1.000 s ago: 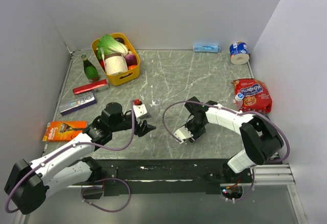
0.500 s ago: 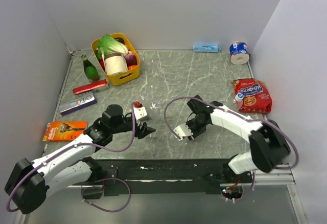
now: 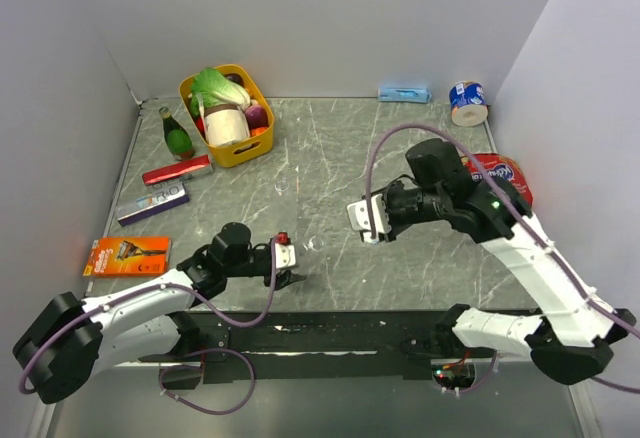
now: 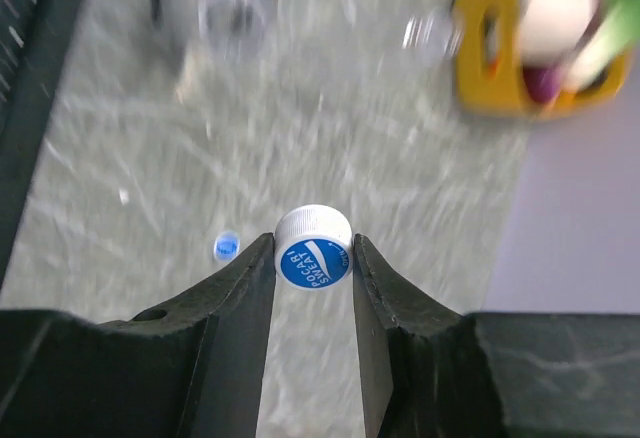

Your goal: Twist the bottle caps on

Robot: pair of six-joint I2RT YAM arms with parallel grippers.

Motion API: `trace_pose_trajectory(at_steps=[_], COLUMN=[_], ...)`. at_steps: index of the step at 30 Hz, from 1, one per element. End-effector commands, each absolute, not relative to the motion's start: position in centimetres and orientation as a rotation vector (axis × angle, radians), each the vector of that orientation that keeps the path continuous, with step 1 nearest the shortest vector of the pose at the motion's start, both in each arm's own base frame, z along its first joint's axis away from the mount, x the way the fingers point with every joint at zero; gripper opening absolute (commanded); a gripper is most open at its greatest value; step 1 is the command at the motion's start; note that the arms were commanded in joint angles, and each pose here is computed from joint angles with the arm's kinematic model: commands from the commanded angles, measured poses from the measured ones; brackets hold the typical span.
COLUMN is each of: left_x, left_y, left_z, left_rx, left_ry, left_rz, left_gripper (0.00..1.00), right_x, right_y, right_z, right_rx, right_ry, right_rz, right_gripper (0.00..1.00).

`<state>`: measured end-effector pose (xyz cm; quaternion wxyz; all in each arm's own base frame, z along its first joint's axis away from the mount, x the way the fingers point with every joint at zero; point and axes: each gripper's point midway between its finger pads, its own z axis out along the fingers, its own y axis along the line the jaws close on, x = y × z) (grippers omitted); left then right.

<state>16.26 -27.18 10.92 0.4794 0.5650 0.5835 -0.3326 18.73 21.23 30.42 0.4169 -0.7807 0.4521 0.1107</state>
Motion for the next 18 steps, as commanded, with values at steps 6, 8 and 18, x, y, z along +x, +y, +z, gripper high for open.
trace_pose_trajectory(at_steps=[6,8,18], left_x=[16.3,16.0,15.2], left_y=[-29.1,-29.1,-29.7], left_z=[13.6,13.4,14.3], left_rx=[1.429,1.423,1.436], left_ry=[1.143,1.134,1.059], left_rz=[-0.788,-0.795,-0.802], left_gripper=[0.01,0.01,0.01], right_x=[12.7,12.6,13.2], right_y=[26.2,26.7,28.3], right_z=[30.6,30.1,29.3], right_rx=[-2.191,-2.224,-2.264], right_ry=[0.997,0.975,0.945], right_rz=[0.45,0.437,0.4], right_gripper=[0.2,0.21,0.21])
